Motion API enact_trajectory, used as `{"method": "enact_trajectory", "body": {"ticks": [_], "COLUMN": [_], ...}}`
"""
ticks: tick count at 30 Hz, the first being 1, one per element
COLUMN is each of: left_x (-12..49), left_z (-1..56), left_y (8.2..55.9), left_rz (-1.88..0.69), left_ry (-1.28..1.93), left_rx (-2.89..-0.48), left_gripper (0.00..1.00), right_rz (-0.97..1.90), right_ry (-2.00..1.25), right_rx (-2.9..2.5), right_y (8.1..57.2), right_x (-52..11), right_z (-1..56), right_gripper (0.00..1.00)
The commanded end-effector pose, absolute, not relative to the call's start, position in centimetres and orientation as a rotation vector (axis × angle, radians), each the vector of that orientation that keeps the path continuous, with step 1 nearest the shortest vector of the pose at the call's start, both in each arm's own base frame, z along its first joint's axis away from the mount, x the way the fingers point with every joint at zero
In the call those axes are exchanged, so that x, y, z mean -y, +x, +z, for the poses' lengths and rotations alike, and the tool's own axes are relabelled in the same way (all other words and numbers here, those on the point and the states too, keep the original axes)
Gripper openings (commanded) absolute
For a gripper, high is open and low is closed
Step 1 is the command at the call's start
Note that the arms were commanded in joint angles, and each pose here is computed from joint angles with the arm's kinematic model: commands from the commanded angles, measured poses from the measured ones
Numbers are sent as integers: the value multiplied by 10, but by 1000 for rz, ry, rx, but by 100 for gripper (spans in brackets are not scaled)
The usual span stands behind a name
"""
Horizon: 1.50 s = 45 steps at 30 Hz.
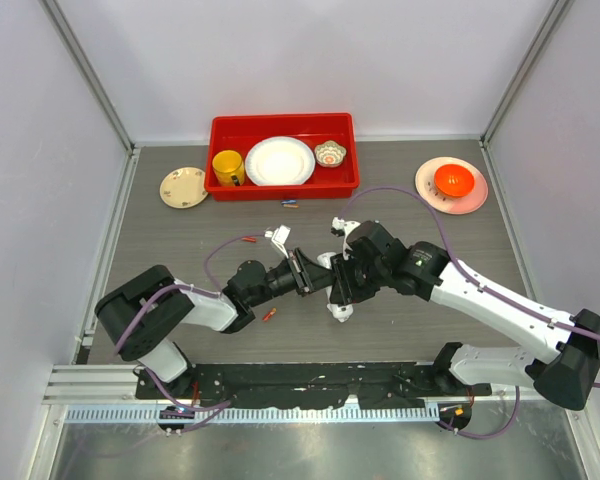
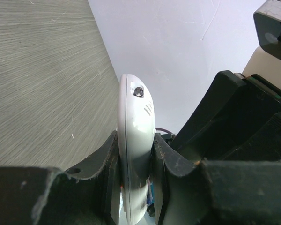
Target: Load the batteries into the remote control
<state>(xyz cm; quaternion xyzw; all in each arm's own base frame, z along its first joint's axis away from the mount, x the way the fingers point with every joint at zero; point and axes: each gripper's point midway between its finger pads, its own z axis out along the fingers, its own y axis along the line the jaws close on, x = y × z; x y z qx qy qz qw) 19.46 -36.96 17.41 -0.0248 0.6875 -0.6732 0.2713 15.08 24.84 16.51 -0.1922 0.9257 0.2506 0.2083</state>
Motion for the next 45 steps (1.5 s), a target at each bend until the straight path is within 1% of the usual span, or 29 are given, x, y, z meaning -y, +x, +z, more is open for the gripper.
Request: {"method": "enact_trajectory", "body": {"ticks": [1, 11, 12, 20, 22, 23, 25, 26, 28, 29, 30, 31, 32, 33, 34, 35, 36, 41, 45], "left_x": [367, 370, 370, 373, 371, 370, 365, 363, 358, 356, 353, 351, 349, 346, 344, 341, 339, 339, 340], "left_z": [265, 257, 256, 253, 253, 254, 258, 261, 272, 275, 281, 287, 291, 295, 296, 301, 304, 318, 322], "left_y": [181, 183, 184, 187, 189, 190, 194, 194, 193, 191, 189, 187, 185, 188, 187, 187, 189, 181, 178], "left_rz": [-2020, -2008, -2006, -2003, -1999, -2001, -2006, -2011, -2037, -2047, -2061, -2077, -2109, -2118, -2136, -2171, -2178, -2228, -2245], "left_ry": [57, 56, 53, 49, 48, 45, 35, 37, 67, 83, 107, 119, 106, 96, 94, 72, 67, 127, 152], "left_rx": [-1446, -1468, -1471, -1480, -1480, -1479, -1469, -1463, -1437, -1430, -1420, -1407, -1411, -1404, -1412, -1415, -1412, -1393, -1393], "left_gripper": [0, 0, 0, 0, 0, 0, 0, 0, 0, 0, 0, 0, 0, 0, 0, 0, 0, 0, 0], "right_rz": [702, 691, 681, 673, 690, 703, 687, 723, 760, 775, 783, 848, 936, 975, 1016, 1049, 1106, 1220, 1302], "right_ry": [-536, -538, -546, -618, -627, -608, -582, -524, -461, -347, -328, -286, -249, -193, -174, -165, -194, -174, -179], "right_rx": [-2512, -2477, -2483, -2458, -2400, -2347, -2294, -2241, -2205, -2139, -2145, -2077, -1985, -1983, -1941, -1908, -1916, -1842, -1876], "right_y": [163, 166, 165, 154, 154, 156, 160, 166, 166, 179, 179, 176, 179, 178, 176, 177, 170, 167, 165], "right_x": [-255, -252, -250, -236, -235, -232, -226, -230, -228, -230, -230, -228, -236, -236, -235, -237, -243, -245, -248], "right_z": [180, 201, 202, 230, 247, 259, 264, 272, 263, 271, 253, 264, 280, 273, 282, 289, 287, 300, 284], "right_gripper": [36, 42, 44, 46, 46, 47, 47, 47, 47, 47, 48, 49, 54, 59, 63, 70, 73, 77, 78]}}
